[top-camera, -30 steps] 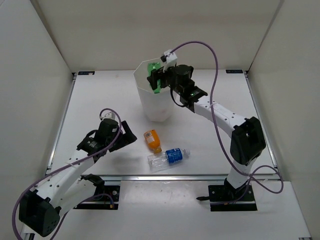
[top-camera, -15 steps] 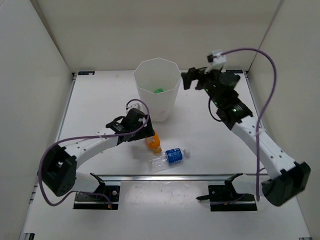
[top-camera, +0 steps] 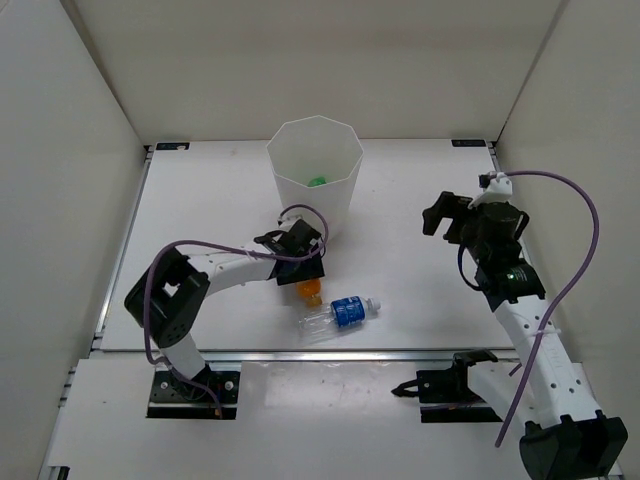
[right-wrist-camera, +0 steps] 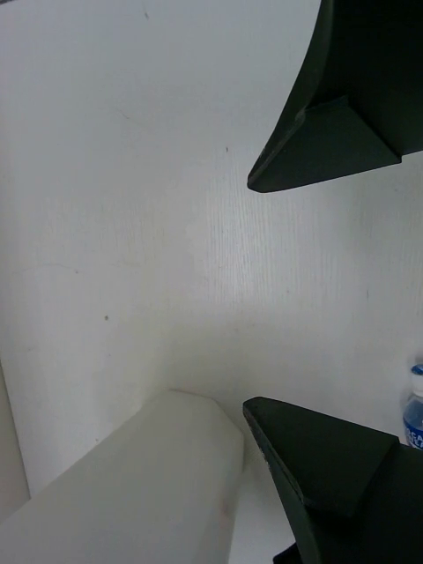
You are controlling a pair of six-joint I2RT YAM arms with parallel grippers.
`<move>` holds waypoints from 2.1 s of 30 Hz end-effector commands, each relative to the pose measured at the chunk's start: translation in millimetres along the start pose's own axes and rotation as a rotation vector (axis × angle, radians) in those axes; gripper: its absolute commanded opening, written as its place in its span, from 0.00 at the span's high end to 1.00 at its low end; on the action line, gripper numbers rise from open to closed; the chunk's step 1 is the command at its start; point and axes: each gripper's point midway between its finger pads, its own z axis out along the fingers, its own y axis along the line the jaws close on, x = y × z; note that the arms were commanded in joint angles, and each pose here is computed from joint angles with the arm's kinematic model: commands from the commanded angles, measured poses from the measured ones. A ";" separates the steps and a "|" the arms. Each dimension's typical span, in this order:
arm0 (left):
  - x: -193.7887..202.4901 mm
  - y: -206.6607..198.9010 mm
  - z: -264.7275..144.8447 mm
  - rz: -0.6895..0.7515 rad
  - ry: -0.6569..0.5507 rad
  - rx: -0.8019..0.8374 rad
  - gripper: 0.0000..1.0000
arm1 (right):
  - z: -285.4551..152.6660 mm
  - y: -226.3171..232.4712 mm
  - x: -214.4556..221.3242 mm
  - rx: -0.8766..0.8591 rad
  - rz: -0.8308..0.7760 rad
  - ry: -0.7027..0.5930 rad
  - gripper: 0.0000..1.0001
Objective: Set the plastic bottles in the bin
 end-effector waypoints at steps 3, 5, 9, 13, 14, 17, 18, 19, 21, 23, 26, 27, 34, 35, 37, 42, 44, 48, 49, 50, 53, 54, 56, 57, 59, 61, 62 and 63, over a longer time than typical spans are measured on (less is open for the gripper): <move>-34.8 -11.1 -21.6 -0.019 -0.120 0.001 0.42 | -11.8 7.1 17.2 -0.034 0.008 0.051 0.01; -42.7 -8.6 -34.2 -0.040 -0.142 0.023 0.48 | -14.6 12.3 21.2 -0.058 -0.015 0.054 0.00; -77.9 34.2 -75.1 -0.138 -0.260 -0.054 0.53 | -14.7 14.5 40.8 -0.070 -0.094 0.112 0.01; -139.2 67.6 -159.6 -0.205 -0.454 -0.027 0.56 | -25.4 49.5 69.7 -0.313 -0.234 0.181 0.01; -162.4 69.7 -189.0 -0.212 -0.522 -0.002 0.56 | -28.2 57.1 81.9 -0.355 -0.279 0.206 0.01; -207.2 52.7 -254.1 -0.135 -0.684 0.009 0.55 | -34.3 78.7 111.1 -0.452 -0.421 0.283 0.01; -216.5 44.5 -254.8 -0.067 -0.691 -0.004 0.55 | -41.4 93.5 120.9 -0.509 -0.463 0.301 0.01; -231.5 28.8 -274.4 -0.049 -0.730 0.028 0.53 | -39.9 95.1 129.9 -0.515 -0.499 0.328 0.01; -254.0 -5.7 -264.2 0.042 -0.721 0.041 0.47 | -47.0 112.2 147.1 -0.582 -0.567 0.358 0.01; -283.1 -37.7 -274.1 0.044 -0.805 0.097 0.53 | -50.9 120.9 156.8 -0.632 -0.583 0.388 0.00; -314.4 -64.8 -262.5 0.057 -0.856 0.100 0.50 | -56.5 130.0 155.3 -0.736 -0.562 0.379 0.01; -320.0 -69.7 -240.0 0.068 -0.833 0.078 0.48 | -57.2 130.0 157.0 -0.762 -0.558 0.387 0.01; -344.2 -97.9 -178.1 0.068 -0.804 0.093 0.24 | -72.8 150.1 162.1 -0.947 -0.646 0.368 0.01; -343.0 -107.9 -180.9 0.079 -0.800 0.115 0.21 | -75.2 154.0 166.2 -0.972 -0.663 0.374 0.01; -341.4 -117.3 -185.0 0.104 -0.796 0.124 0.08 | -80.3 159.3 174.0 -1.029 -0.696 0.392 0.01; -333.9 -118.4 -233.4 0.113 -0.833 0.149 0.01 | -77.8 177.4 197.0 -1.147 -0.900 0.404 0.01; -327.9 -106.1 -262.4 0.118 -0.846 0.162 0.01 | -78.8 188.4 201.5 -1.219 -0.943 0.405 0.01; -278.6 -52.8 -283.5 0.136 -0.769 0.088 0.01 | -70.5 196.2 220.7 -1.301 -1.048 0.461 0.00; -251.1 -35.0 -254.6 0.165 -0.680 0.039 0.01 | -72.4 197.3 232.4 -1.338 -1.073 0.485 0.01; -242.7 -19.4 -273.8 0.100 -0.702 0.067 0.01 | -71.5 198.0 234.3 -1.339 -1.081 0.495 0.01; -162.3 54.6 -225.3 0.021 -0.532 0.001 0.01 | -71.1 200.5 253.4 -1.401 -1.139 0.529 0.01; -148.2 71.6 -233.0 -0.021 -0.526 0.003 0.01 | -72.7 204.8 255.9 -1.419 -1.135 0.534 0.01; -112.9 121.9 -216.7 -0.089 -0.439 -0.095 0.01 | -70.5 209.0 260.8 -1.434 -1.148 0.522 0.01; -88.7 138.8 -210.3 -0.091 -0.384 -0.133 0.01 | -68.9 210.6 266.3 -1.440 -1.151 0.526 0.01; -65.4 158.8 -205.4 -0.113 -0.337 -0.166 0.01 | -66.8 215.8 270.8 -1.454 -1.148 0.517 0.01; -51.0 170.2 -206.7 -0.134 -0.325 -0.192 0.01 | -66.3 218.3 280.2 -1.465 -1.132 0.533 0.01; -47.8 174.1 -208.8 -0.148 -0.338 -0.197 0.01 | -62.2 219.9 285.8 -1.451 -1.131 0.534 0.01; -47.3 174.9 -211.5 -0.174 -0.349 -0.190 0.01 | -59.0 221.2 291.2 -1.437 -1.127 0.532 0.01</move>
